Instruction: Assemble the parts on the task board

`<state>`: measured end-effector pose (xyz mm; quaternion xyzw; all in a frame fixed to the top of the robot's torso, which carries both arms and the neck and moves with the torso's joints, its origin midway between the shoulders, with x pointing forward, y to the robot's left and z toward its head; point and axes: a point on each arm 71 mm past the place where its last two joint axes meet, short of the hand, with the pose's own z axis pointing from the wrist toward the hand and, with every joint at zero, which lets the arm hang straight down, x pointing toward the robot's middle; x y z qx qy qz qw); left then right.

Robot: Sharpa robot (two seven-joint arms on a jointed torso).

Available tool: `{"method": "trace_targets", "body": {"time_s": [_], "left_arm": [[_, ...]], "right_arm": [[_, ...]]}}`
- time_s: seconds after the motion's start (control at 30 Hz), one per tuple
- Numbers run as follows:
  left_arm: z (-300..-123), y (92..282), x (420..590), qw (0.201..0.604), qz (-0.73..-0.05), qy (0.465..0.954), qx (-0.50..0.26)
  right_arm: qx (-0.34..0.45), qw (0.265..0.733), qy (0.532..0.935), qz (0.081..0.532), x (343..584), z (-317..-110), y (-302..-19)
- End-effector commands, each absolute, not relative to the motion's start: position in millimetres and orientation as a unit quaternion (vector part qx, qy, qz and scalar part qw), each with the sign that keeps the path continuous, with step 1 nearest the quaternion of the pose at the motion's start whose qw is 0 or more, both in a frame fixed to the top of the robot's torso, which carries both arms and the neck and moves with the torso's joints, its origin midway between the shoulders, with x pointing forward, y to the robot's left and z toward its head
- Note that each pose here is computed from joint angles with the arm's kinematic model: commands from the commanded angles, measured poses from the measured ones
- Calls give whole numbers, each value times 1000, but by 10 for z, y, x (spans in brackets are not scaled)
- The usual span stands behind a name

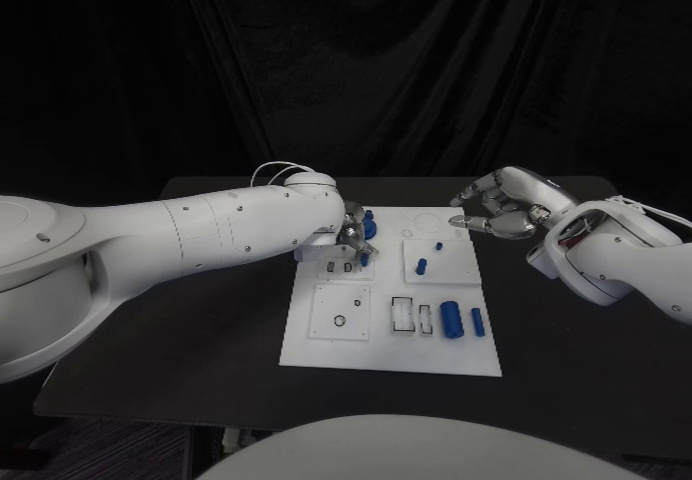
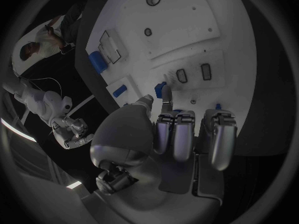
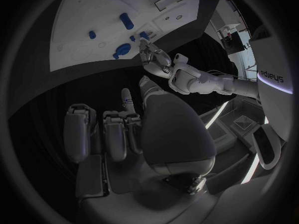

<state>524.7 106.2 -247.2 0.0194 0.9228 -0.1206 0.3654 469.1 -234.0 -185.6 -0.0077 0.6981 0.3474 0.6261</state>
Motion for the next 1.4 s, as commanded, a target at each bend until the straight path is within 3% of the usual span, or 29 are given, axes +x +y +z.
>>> {"method": "trace_targets", "body": {"time_s": [0.03,1.4], "left_arm": [[-2496,1042,5230,355,-125,926,27],[-2530,1103,5206,347,-118,930,26]], "right_arm": [[-5,623,703,343,4693,-1873,-2343],[-4,616,712,338,4698,-1917,-2367]]}}
